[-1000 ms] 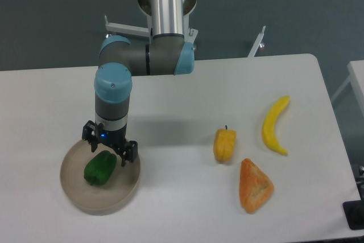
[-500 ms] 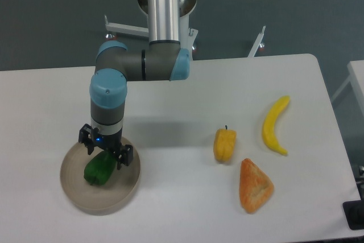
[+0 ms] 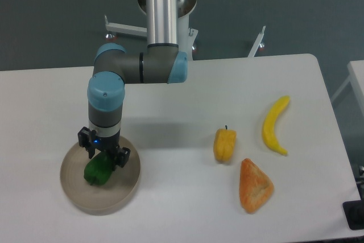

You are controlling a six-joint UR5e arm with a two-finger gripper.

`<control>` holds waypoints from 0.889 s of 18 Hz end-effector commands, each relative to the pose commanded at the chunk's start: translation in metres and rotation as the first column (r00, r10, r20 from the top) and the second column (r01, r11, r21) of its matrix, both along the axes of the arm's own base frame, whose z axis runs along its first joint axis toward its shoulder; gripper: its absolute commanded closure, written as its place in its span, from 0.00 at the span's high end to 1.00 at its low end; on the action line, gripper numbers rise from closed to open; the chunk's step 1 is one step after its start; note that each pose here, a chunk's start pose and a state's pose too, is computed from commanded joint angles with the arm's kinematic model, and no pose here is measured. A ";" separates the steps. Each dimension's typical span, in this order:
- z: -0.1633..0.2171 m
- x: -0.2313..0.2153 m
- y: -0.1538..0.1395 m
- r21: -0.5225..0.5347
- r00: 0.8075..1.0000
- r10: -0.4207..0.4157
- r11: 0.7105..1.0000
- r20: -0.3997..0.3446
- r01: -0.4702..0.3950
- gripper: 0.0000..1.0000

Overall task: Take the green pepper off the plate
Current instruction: 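Close the gripper on the green pepper, then lift the green pepper off the plate and carry it toward the yellow pepper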

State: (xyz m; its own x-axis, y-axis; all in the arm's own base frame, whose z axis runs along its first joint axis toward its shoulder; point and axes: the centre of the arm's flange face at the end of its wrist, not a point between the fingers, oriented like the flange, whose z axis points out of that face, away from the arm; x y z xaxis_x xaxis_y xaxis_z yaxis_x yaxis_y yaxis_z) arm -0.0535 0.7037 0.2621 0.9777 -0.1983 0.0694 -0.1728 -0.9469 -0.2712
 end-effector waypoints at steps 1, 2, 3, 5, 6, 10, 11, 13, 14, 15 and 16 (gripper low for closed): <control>0.000 0.000 0.000 0.000 1.000 -0.001 1.000 0.000 0.001 0.42; 0.002 0.000 0.000 0.004 1.000 -0.002 1.000 0.000 0.002 0.40; 0.005 0.000 0.000 0.008 1.000 -0.002 1.000 -0.001 0.002 0.40; 0.010 -0.001 0.002 0.016 1.000 0.004 1.000 -0.004 -0.004 0.37; 0.013 -0.001 0.003 0.021 1.000 0.004 1.000 -0.005 -0.004 0.36; 0.036 -0.008 0.008 0.057 1.000 0.000 0.998 -0.023 0.001 0.36; 0.041 -0.018 0.009 0.065 1.000 0.010 0.998 -0.026 -0.008 0.36; 0.048 -0.058 0.007 0.074 0.998 0.032 0.997 -0.057 -0.028 0.36; 0.051 -0.078 0.002 0.073 0.996 0.025 0.997 -0.088 -0.018 0.36; 0.057 -0.097 -0.005 0.074 0.993 0.011 0.997 -0.121 -0.002 0.36; 0.061 -0.115 -0.010 0.068 0.990 -0.001 0.998 -0.143 0.011 0.36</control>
State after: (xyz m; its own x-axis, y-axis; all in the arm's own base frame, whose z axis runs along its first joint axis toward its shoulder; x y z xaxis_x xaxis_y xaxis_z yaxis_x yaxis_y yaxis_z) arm -0.1681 0.6935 0.3229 0.9754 -0.2039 -0.0842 -0.2201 -0.9259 -0.3071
